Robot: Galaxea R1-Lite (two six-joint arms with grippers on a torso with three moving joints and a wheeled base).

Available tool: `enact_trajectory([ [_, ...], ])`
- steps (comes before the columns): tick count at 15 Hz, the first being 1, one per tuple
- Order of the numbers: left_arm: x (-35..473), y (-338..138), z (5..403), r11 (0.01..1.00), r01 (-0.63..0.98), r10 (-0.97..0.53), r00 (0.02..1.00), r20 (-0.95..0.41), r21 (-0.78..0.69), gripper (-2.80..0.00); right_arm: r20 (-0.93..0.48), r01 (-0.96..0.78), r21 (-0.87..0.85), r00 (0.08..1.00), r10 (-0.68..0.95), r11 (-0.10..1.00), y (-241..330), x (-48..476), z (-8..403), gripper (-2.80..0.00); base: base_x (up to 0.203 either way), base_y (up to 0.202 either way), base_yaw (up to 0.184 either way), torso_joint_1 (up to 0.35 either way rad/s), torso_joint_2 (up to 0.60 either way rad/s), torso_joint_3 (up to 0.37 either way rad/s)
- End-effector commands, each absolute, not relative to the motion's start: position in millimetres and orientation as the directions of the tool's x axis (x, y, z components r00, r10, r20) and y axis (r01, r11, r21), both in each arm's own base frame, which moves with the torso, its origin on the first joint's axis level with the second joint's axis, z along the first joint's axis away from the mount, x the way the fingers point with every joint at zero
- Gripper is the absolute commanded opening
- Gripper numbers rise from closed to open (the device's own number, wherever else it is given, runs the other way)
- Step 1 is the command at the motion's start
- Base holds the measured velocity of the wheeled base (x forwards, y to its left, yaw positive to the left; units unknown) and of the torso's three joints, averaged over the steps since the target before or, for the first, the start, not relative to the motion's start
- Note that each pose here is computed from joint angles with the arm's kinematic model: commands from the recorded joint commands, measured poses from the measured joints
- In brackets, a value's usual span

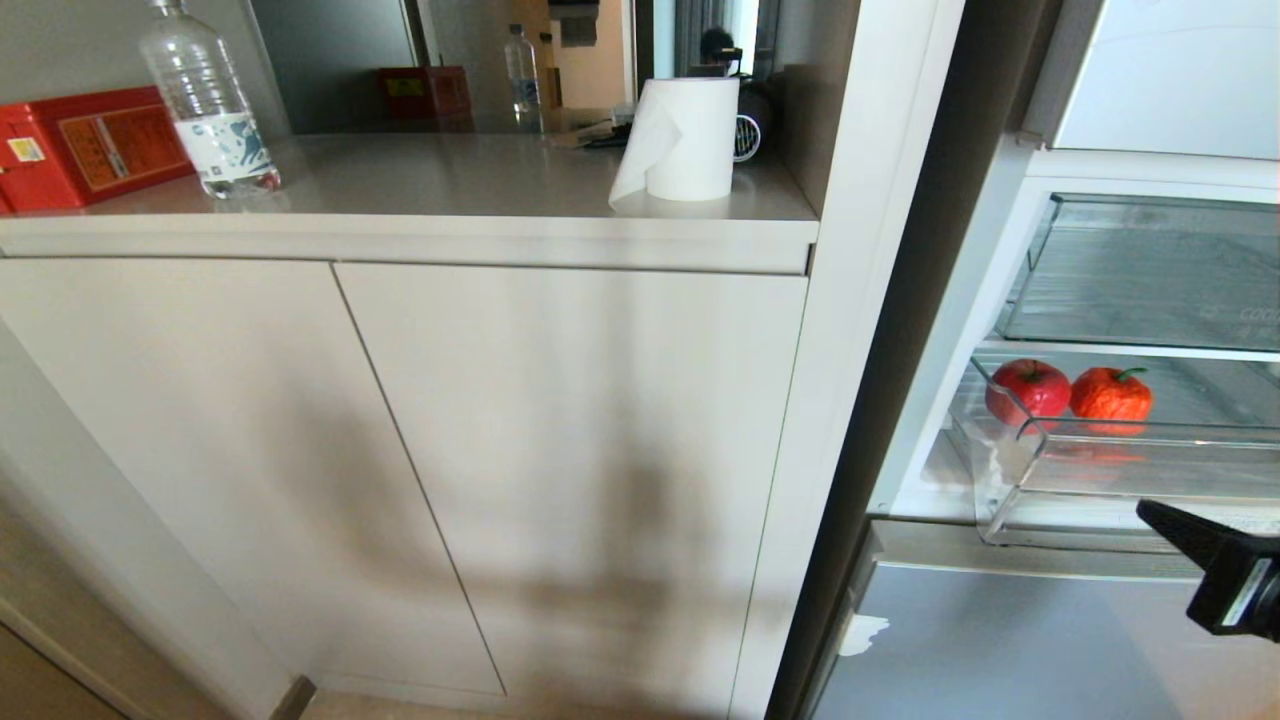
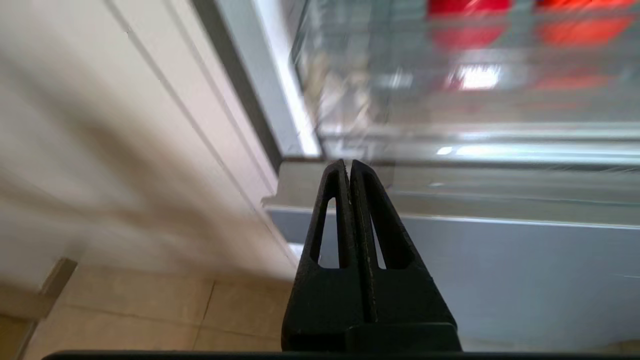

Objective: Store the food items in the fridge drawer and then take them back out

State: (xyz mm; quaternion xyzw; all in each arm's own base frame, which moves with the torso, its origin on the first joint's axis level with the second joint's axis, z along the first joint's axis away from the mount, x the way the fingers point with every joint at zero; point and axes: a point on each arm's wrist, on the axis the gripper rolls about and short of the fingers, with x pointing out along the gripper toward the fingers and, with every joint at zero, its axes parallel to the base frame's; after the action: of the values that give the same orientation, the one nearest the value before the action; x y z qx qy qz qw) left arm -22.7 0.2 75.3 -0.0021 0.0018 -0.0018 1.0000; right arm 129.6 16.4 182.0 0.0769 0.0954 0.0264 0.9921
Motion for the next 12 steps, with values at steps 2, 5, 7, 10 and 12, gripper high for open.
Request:
enact_trajectory([
  [2,-22.6,0.2,75.4,1.000,0.003,-0.003,1.000,-0.005,-0.005,-2.80,-0.177,0.011,0.156,0.984,0.018,0.988,11.3,127.5,219.5,-2.80,0.000,0.000,0.000,0.000,0.00,0.000],
  [5,-22.6,0.2,75.4,1.000,0.003,-0.003,1.000,-0.005,-0.005,-2.80,-0.278,0.073,0.133,0.960,-0.033,0.988,7.8,164.4,225.2,-2.80,0.000,0.000,0.000,0.000,0.00,0.000],
  [7,-22.6,0.2,75.4,1.000,0.003,-0.003,1.000,-0.005,-0.005,-2.80,-0.316,0.101,0.124,0.947,-0.057,0.987,4.9,192.0,226.8,-2.80,0.000,0.000,0.000,0.000,0.00,0.000],
  [10,-22.6,0.2,75.4,1.000,0.003,-0.003,1.000,-0.005,-0.005,-2.80,-0.342,0.125,0.115,0.936,-0.079,0.986,1.2,233.9,230.5,-2.80,0.000,0.000,0.000,0.000,0.00,0.000],
  [12,-22.6,0.2,75.4,1.000,0.003,-0.003,1.000,-0.005,-0.005,-2.80,-0.371,0.127,0.073,0.924,-0.091,0.989,-1.9,255.7,230.3,-2.80,0.000,0.000,0.000,0.000,0.00,0.000],
])
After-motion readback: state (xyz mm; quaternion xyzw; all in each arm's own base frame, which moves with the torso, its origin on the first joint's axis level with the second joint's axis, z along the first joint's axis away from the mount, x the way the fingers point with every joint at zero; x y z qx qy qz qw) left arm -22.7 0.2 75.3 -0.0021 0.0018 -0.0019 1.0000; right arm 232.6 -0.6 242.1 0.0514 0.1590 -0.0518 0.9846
